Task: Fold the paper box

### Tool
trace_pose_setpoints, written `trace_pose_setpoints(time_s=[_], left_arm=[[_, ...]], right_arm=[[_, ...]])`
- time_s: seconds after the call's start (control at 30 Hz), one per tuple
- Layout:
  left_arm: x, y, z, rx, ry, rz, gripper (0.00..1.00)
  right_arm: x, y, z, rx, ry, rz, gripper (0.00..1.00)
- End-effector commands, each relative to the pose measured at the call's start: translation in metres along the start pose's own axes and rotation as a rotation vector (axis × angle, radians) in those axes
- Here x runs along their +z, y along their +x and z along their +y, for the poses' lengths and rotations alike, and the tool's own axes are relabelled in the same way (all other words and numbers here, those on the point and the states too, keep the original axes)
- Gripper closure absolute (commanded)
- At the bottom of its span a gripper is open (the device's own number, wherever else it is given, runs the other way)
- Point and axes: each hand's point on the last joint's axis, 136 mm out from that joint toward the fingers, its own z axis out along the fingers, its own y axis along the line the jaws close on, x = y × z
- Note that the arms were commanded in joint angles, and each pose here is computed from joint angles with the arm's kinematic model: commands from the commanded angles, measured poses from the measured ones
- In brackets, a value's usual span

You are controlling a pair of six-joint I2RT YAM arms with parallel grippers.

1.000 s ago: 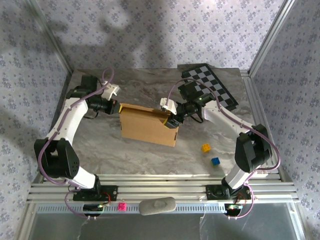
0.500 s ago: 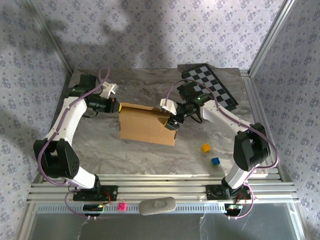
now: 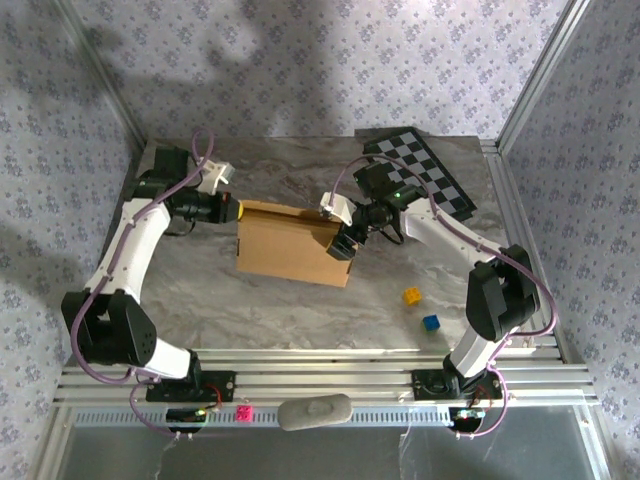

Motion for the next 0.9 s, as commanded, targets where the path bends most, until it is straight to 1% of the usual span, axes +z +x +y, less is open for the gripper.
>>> trace_pose_setpoints(time_s=[0.0,0.17,0.37,0.53,0.73,0.87], left_arm=[[-0.001,-0.002,-0.016,0.032,0.063,-0.045,1.0],[0.007,0.009,-0.01,0.022,0.059,-0.041,1.0],[0.005,0.007,-0.011,-0.016,0.057,-0.029,1.0],[0.001,0.011,-0.014,-0.038,0.056,-0.017,1.0],[0.002,0.01,-0.017,-0.104,0.079,-0.007,1.0],[0.005,0.009,-0.016,-0.177,0.089,0.015,1.0]], right_arm=[[-0.006,-0.019,-0.003,0.071,0.005,-0.049,0.09],[-0.005,-0.023,-0.004,0.145,0.004,-0.047,0.09],[-0.001,-0.022,0.002,0.144,-0.002,-0.022,0.09],[0.002,-0.021,-0.001,0.159,0.007,-0.008,0.09],[0.006,-0.02,-0.001,0.167,0.004,0.003,0.09],[0.008,-0.018,0.001,0.162,0.002,0.014,0.09]])
